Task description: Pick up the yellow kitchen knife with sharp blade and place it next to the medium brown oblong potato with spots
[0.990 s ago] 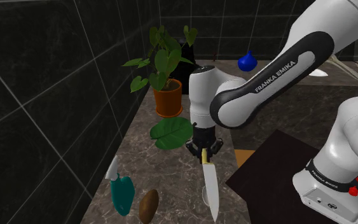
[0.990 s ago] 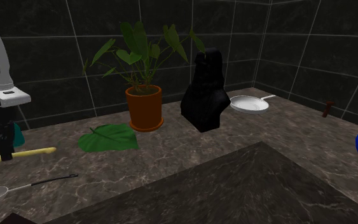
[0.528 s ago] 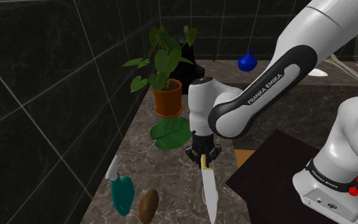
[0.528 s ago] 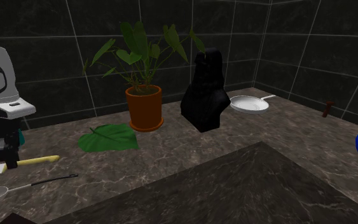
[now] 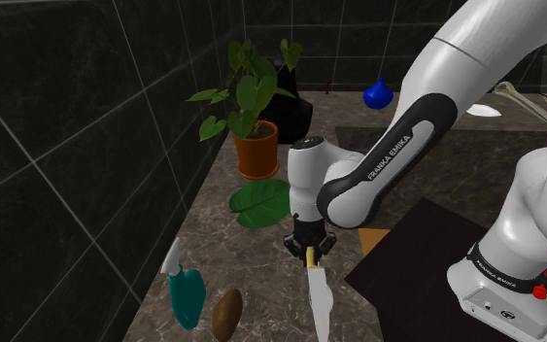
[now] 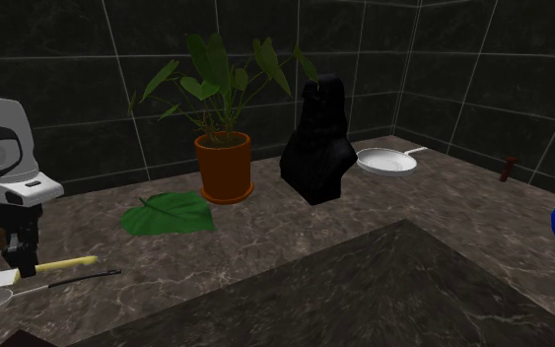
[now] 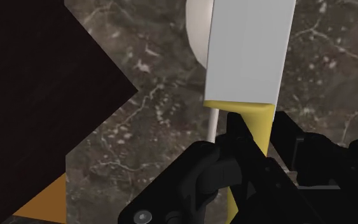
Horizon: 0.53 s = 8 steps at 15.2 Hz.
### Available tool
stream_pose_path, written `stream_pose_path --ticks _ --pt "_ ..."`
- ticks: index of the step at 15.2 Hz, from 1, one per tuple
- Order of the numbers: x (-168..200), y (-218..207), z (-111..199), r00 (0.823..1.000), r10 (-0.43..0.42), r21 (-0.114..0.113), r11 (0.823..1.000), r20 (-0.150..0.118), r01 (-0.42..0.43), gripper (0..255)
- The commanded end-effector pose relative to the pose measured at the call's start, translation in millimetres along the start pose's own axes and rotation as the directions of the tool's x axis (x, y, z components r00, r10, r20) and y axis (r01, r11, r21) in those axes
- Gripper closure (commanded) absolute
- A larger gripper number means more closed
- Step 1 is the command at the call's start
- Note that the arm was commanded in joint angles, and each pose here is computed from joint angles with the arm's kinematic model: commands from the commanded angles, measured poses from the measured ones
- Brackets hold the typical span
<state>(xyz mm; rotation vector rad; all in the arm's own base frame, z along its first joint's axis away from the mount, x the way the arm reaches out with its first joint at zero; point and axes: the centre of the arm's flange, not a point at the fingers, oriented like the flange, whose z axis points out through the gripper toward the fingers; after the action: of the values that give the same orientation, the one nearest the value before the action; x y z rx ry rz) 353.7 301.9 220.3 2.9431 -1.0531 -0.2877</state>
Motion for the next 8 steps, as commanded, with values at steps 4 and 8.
stream_pose_path --ticks 4,8 --pt "4.2 -2.3 26.1 1.000 0.000 0.001 1.000 0.000 0.000 255" --pt "6.1 -3.0 36.8 1.000 0.000 0.001 1.000 0.000 0.000 255"
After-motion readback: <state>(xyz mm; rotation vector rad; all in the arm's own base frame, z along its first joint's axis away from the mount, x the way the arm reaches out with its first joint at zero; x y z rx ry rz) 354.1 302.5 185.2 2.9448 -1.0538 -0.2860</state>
